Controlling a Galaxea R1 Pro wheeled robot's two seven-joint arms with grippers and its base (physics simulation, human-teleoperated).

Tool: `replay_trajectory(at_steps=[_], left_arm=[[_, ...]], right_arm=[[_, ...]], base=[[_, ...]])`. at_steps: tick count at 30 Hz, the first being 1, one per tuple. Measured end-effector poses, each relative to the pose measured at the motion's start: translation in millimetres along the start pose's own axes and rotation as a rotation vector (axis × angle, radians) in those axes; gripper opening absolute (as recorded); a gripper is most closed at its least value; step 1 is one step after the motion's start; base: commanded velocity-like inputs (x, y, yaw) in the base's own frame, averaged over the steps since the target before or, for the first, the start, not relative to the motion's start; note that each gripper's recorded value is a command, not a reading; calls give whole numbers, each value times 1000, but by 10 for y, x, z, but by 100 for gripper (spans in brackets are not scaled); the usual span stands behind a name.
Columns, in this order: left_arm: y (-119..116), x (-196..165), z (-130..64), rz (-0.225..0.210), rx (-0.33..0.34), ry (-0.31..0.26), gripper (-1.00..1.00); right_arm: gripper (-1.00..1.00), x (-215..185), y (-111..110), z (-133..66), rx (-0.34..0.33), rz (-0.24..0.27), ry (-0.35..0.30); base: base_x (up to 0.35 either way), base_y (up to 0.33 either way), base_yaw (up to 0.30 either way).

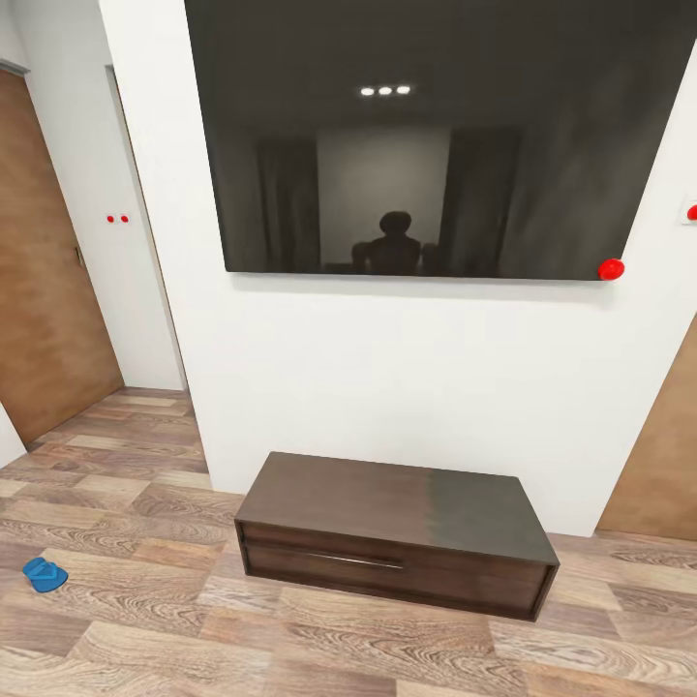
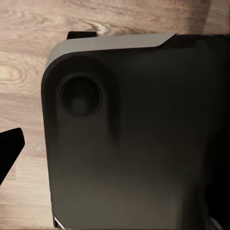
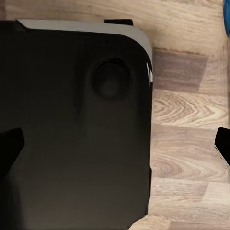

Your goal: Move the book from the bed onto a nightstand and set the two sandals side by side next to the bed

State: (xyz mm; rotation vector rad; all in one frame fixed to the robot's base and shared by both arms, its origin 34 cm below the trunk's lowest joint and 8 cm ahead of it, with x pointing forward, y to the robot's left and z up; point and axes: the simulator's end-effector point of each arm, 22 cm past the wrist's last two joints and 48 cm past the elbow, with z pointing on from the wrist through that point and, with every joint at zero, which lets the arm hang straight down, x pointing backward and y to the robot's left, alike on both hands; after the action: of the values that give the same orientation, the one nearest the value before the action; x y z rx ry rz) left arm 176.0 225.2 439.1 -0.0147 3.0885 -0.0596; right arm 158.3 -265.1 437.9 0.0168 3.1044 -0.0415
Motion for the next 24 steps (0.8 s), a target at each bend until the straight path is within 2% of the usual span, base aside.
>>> replay_trajectory(at_steps=[4,9,11,12,13,14,15,16,20,24], left_arm=[[-175,-104,-4,-3,21,-21,100],[-391,-240,-18,-5,48,-49,100],[-405,-292,-22,-6,50,-60,100],[-404,-616,-58,-8,50,-128,100],[-391,-1294,-208,-12,49,-273,100],[-371,-2173,-568,-16,49,-472,100],[-330,-3088,-1197,-21,47,-705,100],[-318,-3259,-1357,-23,46,-754,100],[-291,-3244,-1343,-25,42,-751,100],[-189,-3244,-1339,-23,29,-751,100]], right_arm=[[100,-102,-26,0,4,3,-18],[100,-233,-260,-5,34,22,-43],[100,-291,-352,-11,45,33,-55],[100,-609,-543,-48,69,98,-126],[100,-1278,-696,-191,86,131,-273],[100,-2029,-831,-478,102,142,-443],[100,-1979,-914,-468,112,168,-436],[100,-1963,-958,-467,118,179,-434],[100,-1944,-1374,-521,171,207,-438],[100,-1941,-1491,-542,186,209,-439]], base=[[0,0,0],[0,0,0],[0,0,0],[0,0,0],[0,0,0],[0,0,0],[0,0,0],[0,0,0],[0,0,0],[0,0,0]])
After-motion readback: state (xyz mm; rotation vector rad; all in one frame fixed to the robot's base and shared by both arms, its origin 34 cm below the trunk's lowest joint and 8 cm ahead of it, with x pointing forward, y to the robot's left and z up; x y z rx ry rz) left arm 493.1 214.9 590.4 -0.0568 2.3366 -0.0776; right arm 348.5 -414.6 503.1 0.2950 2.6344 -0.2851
